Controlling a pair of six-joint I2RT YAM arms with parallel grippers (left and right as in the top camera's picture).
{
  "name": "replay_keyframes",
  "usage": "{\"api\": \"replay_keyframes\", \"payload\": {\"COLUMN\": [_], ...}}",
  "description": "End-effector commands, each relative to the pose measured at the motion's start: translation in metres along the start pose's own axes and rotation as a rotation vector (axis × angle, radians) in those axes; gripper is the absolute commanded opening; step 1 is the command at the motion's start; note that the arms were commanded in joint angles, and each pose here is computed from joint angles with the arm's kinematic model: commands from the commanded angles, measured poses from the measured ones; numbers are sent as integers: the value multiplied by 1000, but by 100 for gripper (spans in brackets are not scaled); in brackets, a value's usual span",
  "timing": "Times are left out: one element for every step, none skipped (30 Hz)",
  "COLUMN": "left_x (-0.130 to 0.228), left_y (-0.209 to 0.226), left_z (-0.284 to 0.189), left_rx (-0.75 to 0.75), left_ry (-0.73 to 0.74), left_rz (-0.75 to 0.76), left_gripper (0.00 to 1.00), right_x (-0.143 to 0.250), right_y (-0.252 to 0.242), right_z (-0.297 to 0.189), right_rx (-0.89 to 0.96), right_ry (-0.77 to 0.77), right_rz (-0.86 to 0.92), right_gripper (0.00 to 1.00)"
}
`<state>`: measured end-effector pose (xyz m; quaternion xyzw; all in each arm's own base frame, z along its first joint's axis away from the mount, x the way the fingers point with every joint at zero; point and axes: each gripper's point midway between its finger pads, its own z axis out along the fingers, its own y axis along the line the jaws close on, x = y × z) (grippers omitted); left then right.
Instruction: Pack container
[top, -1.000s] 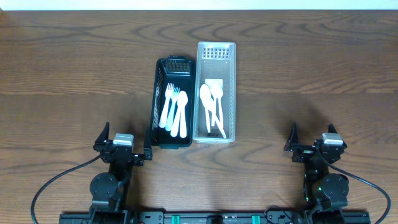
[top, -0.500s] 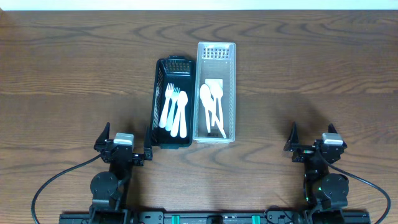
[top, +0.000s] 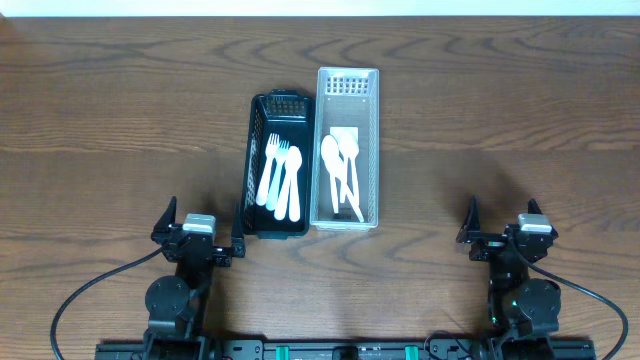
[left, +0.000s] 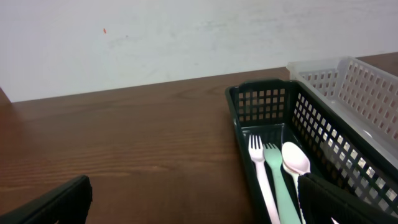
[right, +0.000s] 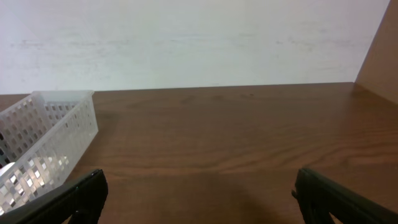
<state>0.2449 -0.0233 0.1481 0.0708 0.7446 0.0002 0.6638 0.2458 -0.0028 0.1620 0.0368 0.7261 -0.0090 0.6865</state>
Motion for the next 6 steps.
{"api": "replay_keyframes", "payload": {"left_x": [16, 16, 16, 16, 16, 16], "left_y": [-4, -4, -4, -4, -4, -4], "left_z": [1, 1, 1, 1, 1, 1], "left_rx": [18, 18, 18, 18, 18, 18], "left_ry": [58, 58, 58, 58, 58, 58], "left_rz": [7, 7, 7, 6, 6, 7], "left_gripper": [98, 98, 98, 98, 98, 98], "right_x": [1, 1, 1, 1, 1, 1], "right_y": [1, 1, 1, 1, 1, 1], "right_z": [0, 0, 0, 0, 0, 0], "right_rx": [-7, -7, -7, -7, -7, -7], "right_ry": [0, 0, 1, 0, 1, 1], "right_rz": [-11, -11, -11, -11, -12, -11], "right_gripper": [99, 99, 99, 99, 99, 99]}}
